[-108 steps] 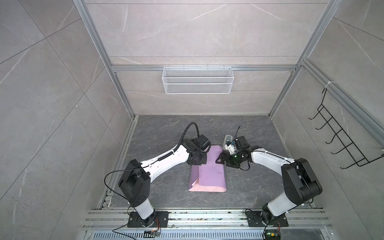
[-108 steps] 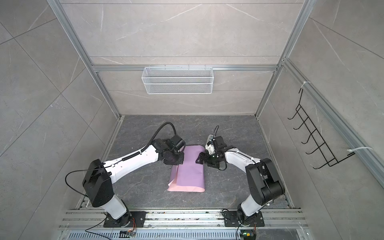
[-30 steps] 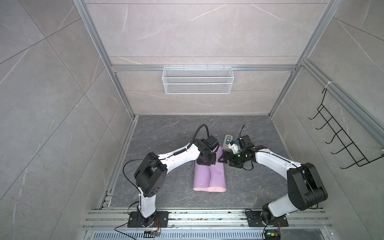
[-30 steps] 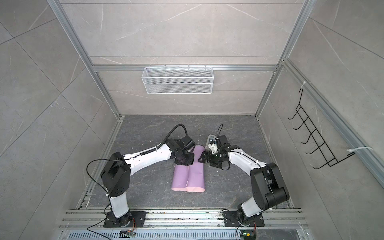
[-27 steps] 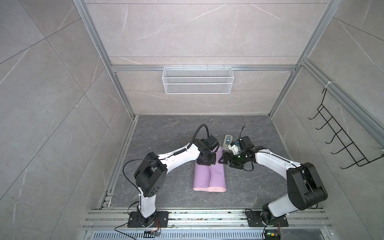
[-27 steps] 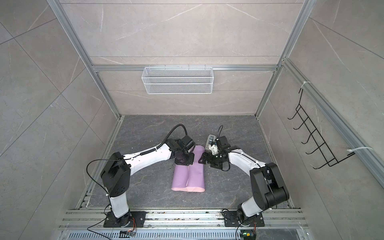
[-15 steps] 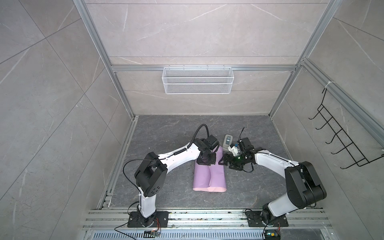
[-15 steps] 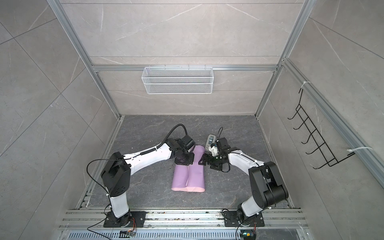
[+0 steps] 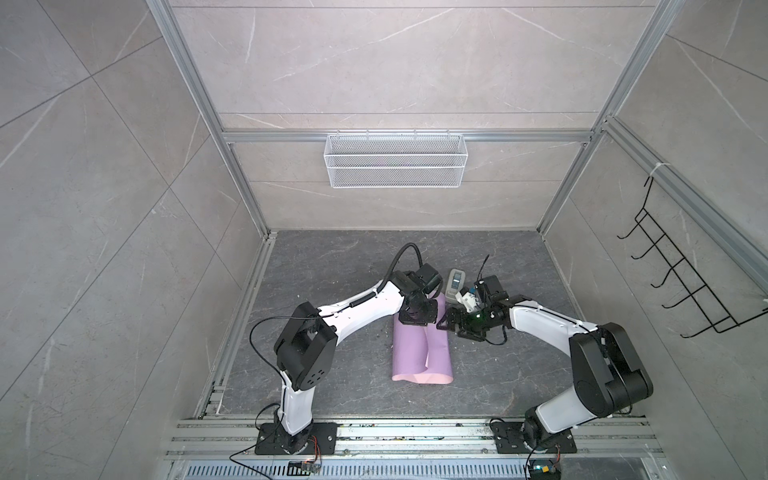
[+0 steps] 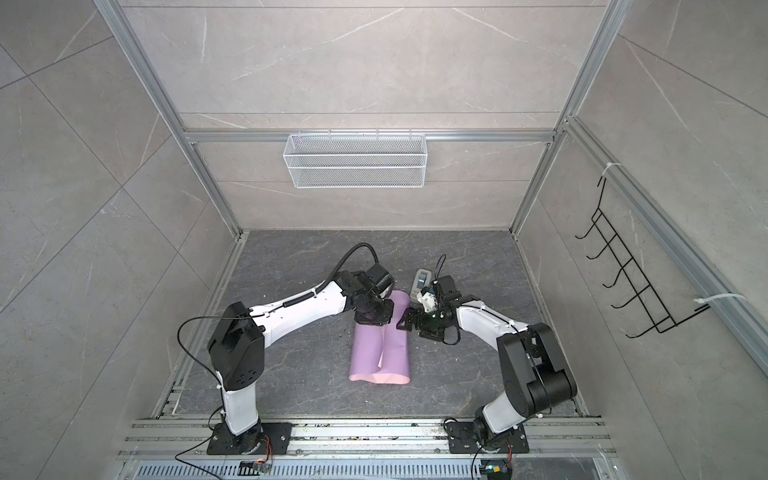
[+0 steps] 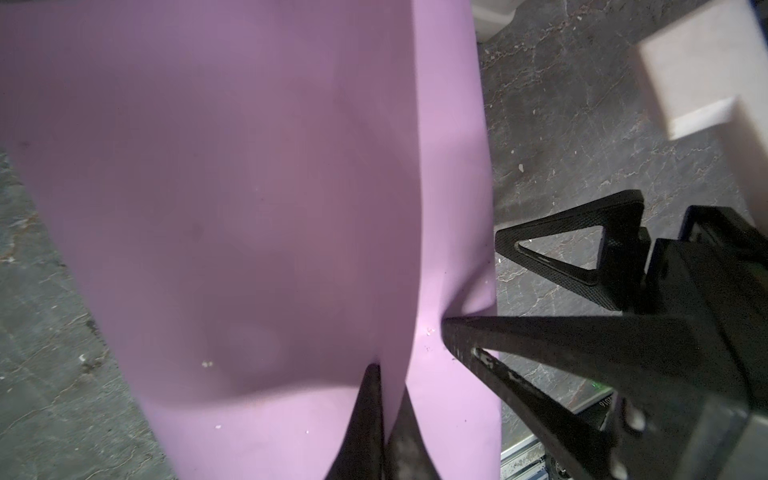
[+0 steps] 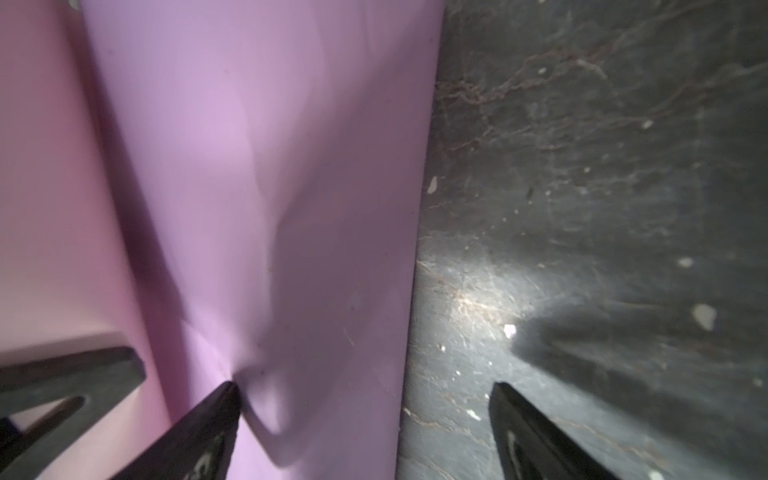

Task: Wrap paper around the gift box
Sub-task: 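Press the folded paper onto the box top with the left gripper beside the right gripper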

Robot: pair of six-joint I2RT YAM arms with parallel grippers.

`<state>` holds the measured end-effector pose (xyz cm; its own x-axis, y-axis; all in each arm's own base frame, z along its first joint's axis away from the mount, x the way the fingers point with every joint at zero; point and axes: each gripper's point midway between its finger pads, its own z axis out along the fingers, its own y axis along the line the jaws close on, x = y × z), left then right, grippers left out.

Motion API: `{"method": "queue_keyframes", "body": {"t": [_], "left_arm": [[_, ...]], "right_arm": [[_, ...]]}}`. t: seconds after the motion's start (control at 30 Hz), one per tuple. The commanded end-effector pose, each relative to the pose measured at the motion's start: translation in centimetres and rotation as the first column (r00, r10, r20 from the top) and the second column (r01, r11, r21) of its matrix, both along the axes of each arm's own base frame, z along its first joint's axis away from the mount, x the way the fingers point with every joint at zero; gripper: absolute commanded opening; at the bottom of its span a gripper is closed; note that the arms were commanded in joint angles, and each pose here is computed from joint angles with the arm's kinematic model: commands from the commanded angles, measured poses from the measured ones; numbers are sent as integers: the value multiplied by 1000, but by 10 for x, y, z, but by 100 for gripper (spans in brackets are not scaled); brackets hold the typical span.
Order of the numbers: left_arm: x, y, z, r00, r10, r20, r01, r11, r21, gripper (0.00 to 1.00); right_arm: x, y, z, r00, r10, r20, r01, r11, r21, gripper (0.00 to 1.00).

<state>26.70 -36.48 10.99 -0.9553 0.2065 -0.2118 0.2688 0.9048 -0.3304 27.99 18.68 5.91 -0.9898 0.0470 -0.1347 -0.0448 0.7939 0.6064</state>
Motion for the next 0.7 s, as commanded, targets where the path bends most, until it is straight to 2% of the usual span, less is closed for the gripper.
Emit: {"method": "queue_keyframes", "body": {"t": [0.0,0.33,0.67], "left_arm": [[3,-13,10,1000,-16,-9,16,998,-55,0],[10,-27,9,1000,-12,-14,10,996,-93,0],[10,-26,-3,1000,-5,-27,3,997,-75,0]], "right_arm": [[-19,-14,-28,997,-2,-75,-5,995,-95,95],[-19,-14,-29,997,-3,-77,-4,996,-93,94],[-17,-13,-27,997,-2,-75,-5,996,-91,94]]}}
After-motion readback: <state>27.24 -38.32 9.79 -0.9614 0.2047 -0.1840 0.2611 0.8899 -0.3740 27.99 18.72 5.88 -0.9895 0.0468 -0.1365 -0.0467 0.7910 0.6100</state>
